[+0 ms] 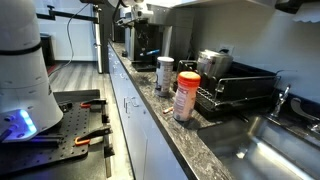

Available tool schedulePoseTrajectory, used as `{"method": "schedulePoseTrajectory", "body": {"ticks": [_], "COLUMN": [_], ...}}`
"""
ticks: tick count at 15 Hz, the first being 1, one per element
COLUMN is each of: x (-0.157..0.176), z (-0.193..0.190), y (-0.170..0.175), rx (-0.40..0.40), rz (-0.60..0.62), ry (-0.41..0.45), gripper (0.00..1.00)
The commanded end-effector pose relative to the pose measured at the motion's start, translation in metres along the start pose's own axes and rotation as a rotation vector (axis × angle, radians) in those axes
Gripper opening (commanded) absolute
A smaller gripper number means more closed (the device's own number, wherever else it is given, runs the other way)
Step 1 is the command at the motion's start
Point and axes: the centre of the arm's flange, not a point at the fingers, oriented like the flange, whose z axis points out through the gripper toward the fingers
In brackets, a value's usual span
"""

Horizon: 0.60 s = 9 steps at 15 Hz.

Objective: Put the marker in the cabinet

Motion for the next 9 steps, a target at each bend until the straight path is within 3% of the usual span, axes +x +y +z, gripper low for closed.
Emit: {"method": "schedulePoseTrajectory", "body": {"ticks": [1,9], "x": [0.008,0.05], "z": [-0.035,-0.082], "y": [0.016,0.023], "rx": [-0.046,-0.027], "rz": [-0.021,-0.074], "ry": [0.084,0.234], "gripper": [0.03,0.03]}}
